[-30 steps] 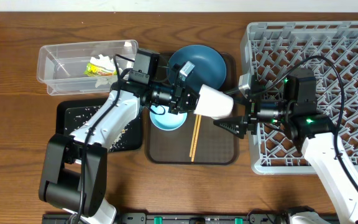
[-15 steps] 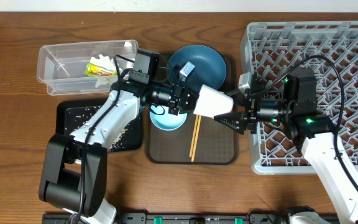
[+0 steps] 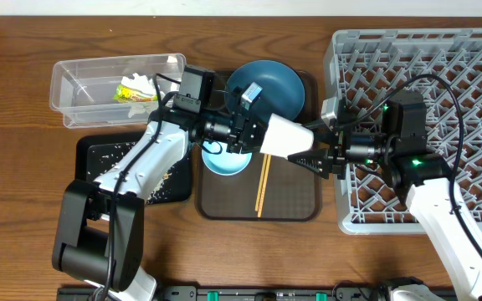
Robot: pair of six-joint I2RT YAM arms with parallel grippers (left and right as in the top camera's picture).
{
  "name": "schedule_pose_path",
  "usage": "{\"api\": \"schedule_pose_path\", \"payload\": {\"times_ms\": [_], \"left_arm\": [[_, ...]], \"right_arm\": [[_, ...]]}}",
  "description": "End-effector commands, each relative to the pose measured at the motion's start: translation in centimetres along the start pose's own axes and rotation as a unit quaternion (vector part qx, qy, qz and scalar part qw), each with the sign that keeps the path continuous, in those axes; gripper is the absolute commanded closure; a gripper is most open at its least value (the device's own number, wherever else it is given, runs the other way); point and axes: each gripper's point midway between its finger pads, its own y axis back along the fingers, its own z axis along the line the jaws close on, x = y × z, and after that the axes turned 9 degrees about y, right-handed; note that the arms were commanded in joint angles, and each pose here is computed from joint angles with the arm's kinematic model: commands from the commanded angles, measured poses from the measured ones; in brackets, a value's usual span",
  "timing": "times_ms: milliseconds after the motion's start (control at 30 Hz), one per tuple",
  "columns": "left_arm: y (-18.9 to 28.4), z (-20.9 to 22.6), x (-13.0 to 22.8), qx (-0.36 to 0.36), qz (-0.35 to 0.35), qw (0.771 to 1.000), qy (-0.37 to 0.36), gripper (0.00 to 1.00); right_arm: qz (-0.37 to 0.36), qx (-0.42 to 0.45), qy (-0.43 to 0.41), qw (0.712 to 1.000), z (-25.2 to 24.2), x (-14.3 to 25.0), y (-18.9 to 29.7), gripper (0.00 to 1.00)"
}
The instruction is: Sort waste into correct bins and load items into the dishwasher rack
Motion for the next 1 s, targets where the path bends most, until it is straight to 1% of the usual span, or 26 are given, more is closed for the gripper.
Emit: {"api": "schedule_pose_path", "payload": {"times_ms": [0,67,100,167,233,300,333,367,433,500,533,600,633,700,733,767,833,900,967], "left_arm": [[0.2,0.7,-1.3,-0.03,-0.032,0.999,-0.011,0.71],[0.5,1.5,-2.1,-0.052,-0.055,0.997,-0.013,0.7],[0.7,1.9,-2.6,-0.065,-0.068,0.995,-0.015,0.69],[1.5,3.6,-3.6,-0.11,-0.106,0.988,-0.005,0.68],[2.2,4.6,-4.1,-0.139,-0.129,0.982,0.006,0.68],[2.9,5.2,-4.2,-0.167,-0.143,0.976,-0.006,0.66],[3.4,5.6,-4.3,-0.186,-0.154,0.97,-0.01,0.64],[4.4,6.3,-4.4,-0.218,-0.172,0.961,-0.012,0.64],[6.0,7.1,-4.4,-0.269,-0.199,0.942,-0.016,0.63],[8.3,7.4,-3.9,-0.322,-0.227,0.919,-0.024,0.63],[8.9,7.4,-3.7,-0.335,-0.234,0.912,-0.026,0.63],[11.2,7.0,-3.1,-0.375,-0.263,0.889,-0.029,0.63],[12.0,6.8,-2.8,-0.386,-0.274,0.88,-0.027,0.63],[13.9,6.3,-2.0,-0.412,-0.3,0.86,-0.024,0.62],[14.9,5.9,-1.5,-0.426,-0.314,0.848,-0.022,0.59],[15.2,5.8,-1.2,-0.43,-0.318,0.845,-0.021,0.58],[16.4,5.4,-0.5,-0.448,-0.335,0.829,-0.019,0.57],[17.0,5.2,-0.1,-0.459,-0.343,0.819,-0.019,0.57],[17.2,5.0,0.2,-0.462,-0.346,0.816,-0.02,0.56]], "right_arm": [[0.004,-0.003,0.007,1.0,0.2,-0.3,-0.3,0.49],[0.023,0.024,-0.027,0.999,-0.7,0.5,-0.3,0.53],[0.033,0.04,-0.042,0.998,-1.1,1.0,-0.2,0.57],[0.061,0.089,-0.083,0.991,-2.6,2.3,0.1,0.72],[0.073,0.123,-0.116,0.983,-3.6,3.0,0.5,0.79],[0.074,0.141,-0.134,0.978,-4.2,3.2,1.0,0.87],[0.074,0.148,-0.138,0.977,-4.4,3.2,1.3,0.94],[0.074,0.159,-0.145,0.974,-4.8,3.2,1.7,0.99],[0.075,0.18,-0.153,0.969,-5.3,3.3,2.6,0.99],[0.081,0.219,-0.172,0.957,-6.2,3.4,4.3,0.99],[0.084,0.232,-0.179,0.952,-6.5,3.5,4.8,0.99],[0.099,0.279,-0.2,0.934,-7.2,3.7,6.8,0.99],[0.108,0.297,-0.207,0.926,-7.5,3.7,7.7,0.99],[0.129,0.341,-0.223,0.904,-8.0,3.7,9.8,0.99],[0.145,0.37,-0.232,0.888,-8.3,3.5,11.4,0.99],[0.152,0.384,-0.237,0.88,-8.4,3.4,12.1,0.99],[0.168,0.431,-0.256,0.848,-8.7,3.0,14.7,0.99],[0.176,0.475,-0.274,0.818,-8.8,2.5,17.1,0.99],[0.18,0.514,-0.286,0.788,-8.9,2.1,19.6,0.99]]}}
